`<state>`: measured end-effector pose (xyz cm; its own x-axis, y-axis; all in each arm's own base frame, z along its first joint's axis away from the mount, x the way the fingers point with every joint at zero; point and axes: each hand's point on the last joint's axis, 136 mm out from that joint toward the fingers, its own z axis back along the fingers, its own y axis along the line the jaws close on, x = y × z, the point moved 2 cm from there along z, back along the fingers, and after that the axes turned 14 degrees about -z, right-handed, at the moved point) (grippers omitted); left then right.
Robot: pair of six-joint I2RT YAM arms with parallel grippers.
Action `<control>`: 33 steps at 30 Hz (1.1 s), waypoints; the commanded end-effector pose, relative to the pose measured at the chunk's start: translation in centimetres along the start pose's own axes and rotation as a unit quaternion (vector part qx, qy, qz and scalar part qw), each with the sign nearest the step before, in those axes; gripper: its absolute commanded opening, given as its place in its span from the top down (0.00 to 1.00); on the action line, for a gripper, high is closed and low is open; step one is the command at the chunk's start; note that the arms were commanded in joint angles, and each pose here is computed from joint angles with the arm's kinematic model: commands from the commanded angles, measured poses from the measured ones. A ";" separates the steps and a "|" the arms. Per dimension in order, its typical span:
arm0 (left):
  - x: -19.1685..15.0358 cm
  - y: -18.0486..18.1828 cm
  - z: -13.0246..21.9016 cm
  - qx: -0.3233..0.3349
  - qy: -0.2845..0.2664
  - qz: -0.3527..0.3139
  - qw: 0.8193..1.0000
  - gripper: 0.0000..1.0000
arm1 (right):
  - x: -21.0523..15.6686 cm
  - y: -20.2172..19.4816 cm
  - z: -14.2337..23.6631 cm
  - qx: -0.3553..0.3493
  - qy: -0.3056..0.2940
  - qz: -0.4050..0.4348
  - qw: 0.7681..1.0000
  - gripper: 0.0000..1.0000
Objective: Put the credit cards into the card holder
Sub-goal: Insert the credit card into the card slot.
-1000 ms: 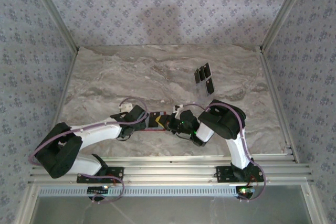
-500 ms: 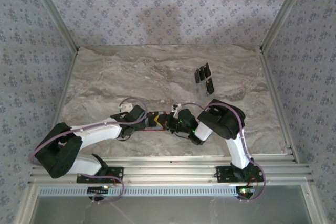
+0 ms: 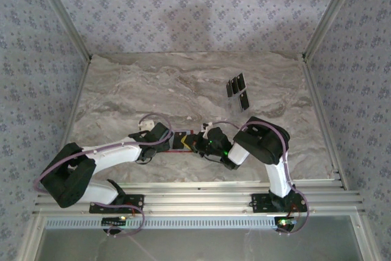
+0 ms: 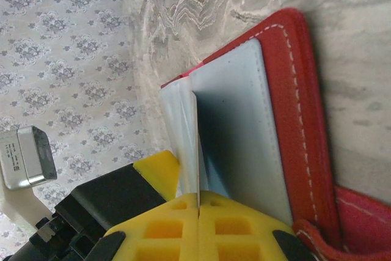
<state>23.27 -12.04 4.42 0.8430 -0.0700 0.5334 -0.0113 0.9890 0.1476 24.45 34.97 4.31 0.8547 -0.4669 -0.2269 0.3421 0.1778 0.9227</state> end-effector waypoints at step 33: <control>-3.2 1.5 -0.5 0.037 0.060 -0.044 0.997 0.00 | -1.0 -3.9 -1.6 -0.127 0.065 -0.020 0.990 1.00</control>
<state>23.22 -12.11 4.44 0.8428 -0.0727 0.5333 -0.0089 0.9888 0.1488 25.09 37.03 4.26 0.8861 -0.3871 -0.2551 0.3634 0.2386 0.9006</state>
